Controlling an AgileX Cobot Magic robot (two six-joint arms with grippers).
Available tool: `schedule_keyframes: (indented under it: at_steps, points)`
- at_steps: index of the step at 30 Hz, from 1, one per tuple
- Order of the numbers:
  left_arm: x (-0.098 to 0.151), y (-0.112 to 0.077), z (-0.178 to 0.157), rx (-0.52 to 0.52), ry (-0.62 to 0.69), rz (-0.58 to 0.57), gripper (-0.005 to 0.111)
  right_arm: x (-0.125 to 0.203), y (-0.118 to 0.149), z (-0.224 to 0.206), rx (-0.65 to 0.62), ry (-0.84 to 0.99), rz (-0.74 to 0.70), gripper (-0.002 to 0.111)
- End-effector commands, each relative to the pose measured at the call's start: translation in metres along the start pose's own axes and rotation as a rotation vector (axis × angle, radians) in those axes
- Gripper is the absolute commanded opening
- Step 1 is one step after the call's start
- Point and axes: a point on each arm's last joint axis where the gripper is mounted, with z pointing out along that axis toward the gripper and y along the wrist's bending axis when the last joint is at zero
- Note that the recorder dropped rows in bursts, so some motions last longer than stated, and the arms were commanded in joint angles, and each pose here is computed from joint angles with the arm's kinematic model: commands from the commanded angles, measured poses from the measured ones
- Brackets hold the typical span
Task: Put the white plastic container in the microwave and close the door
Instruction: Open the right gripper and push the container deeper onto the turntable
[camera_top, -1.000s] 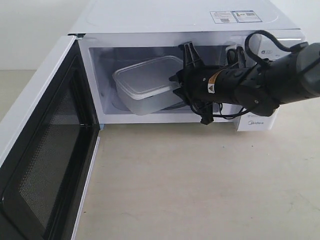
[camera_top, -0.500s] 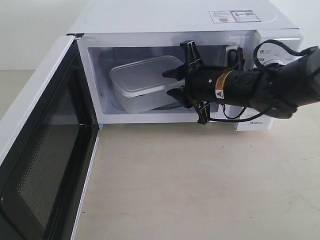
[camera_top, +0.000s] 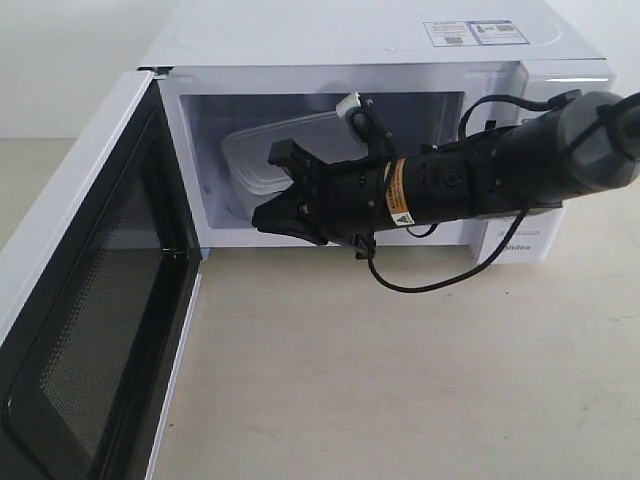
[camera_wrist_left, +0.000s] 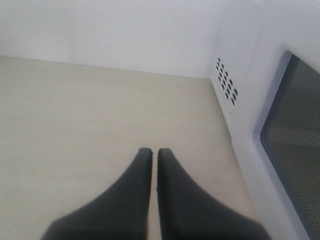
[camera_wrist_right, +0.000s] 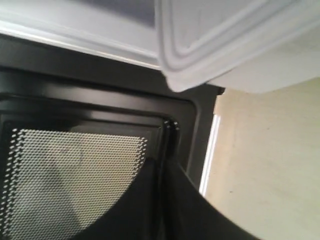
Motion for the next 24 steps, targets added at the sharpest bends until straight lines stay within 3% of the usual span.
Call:
schedule_keyframes:
  at_steps: [1, 4, 7, 17, 24]
  points:
    - [0.001, 0.0, 0.0, -0.003, -0.001, 0.007, 0.004, -0.003, 0.0, -0.001, 0.027, -0.015, -0.024, 0.0]
    - [0.001, 0.0, 0.0, -0.003, -0.001, 0.007, 0.004, 0.006, 0.003, 0.005, 0.04, 0.021, -0.098, 0.0]
    - [0.001, 0.0, 0.0, -0.003, -0.001, 0.007, 0.004, 0.022, 0.011, 0.018, 0.065, 0.068, -0.269, 0.0]
    - [0.001, 0.0, 0.0, -0.003, -0.001, 0.007, 0.004, 0.028, 0.006, 0.03, 0.336, 0.026, -0.728, 0.0]
    - [0.001, 0.0, 0.0, -0.003, -0.001, 0.007, 0.004, 0.017, 0.018, 0.033, 0.31, 0.004, -1.094, 0.0]
